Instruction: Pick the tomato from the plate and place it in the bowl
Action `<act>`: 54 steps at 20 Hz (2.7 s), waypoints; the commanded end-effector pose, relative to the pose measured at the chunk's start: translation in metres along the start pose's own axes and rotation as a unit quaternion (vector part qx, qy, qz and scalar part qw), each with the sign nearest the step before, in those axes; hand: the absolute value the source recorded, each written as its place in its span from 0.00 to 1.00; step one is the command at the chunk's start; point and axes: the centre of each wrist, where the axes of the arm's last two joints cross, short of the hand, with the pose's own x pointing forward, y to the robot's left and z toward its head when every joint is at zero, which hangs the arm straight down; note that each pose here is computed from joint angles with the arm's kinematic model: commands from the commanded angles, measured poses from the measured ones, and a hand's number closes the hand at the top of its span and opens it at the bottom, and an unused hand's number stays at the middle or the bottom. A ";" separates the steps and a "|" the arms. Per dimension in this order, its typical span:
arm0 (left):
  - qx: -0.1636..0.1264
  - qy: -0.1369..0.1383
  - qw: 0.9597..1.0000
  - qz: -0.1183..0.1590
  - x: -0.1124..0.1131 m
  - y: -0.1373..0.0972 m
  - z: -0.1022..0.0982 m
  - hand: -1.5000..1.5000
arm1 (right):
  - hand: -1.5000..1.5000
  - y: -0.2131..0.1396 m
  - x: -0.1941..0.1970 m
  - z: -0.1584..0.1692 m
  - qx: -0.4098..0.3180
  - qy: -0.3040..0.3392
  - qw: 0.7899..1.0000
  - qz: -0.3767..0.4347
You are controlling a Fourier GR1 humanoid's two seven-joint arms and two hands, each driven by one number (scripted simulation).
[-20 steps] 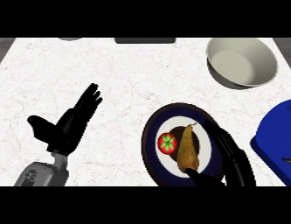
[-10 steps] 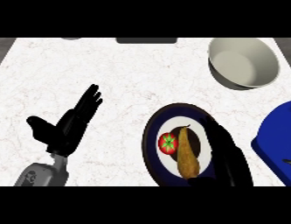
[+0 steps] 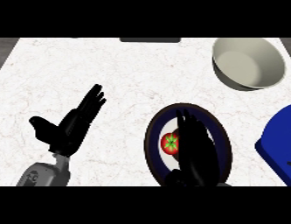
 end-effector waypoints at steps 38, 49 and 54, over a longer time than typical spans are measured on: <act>0.009 0.006 1.000 0.005 -0.007 0.013 0.004 0.50 | 0.00 0.060 0.011 -0.045 0.060 0.152 0.984 0.076; -0.001 -0.014 1.000 0.006 0.001 -0.011 -0.004 0.50 | 1.00 0.089 0.013 -0.069 0.026 0.098 0.992 0.072; 0.003 -0.002 1.000 0.012 0.020 0.000 -0.007 0.50 | 1.00 0.085 0.000 -0.057 0.035 0.081 0.992 0.085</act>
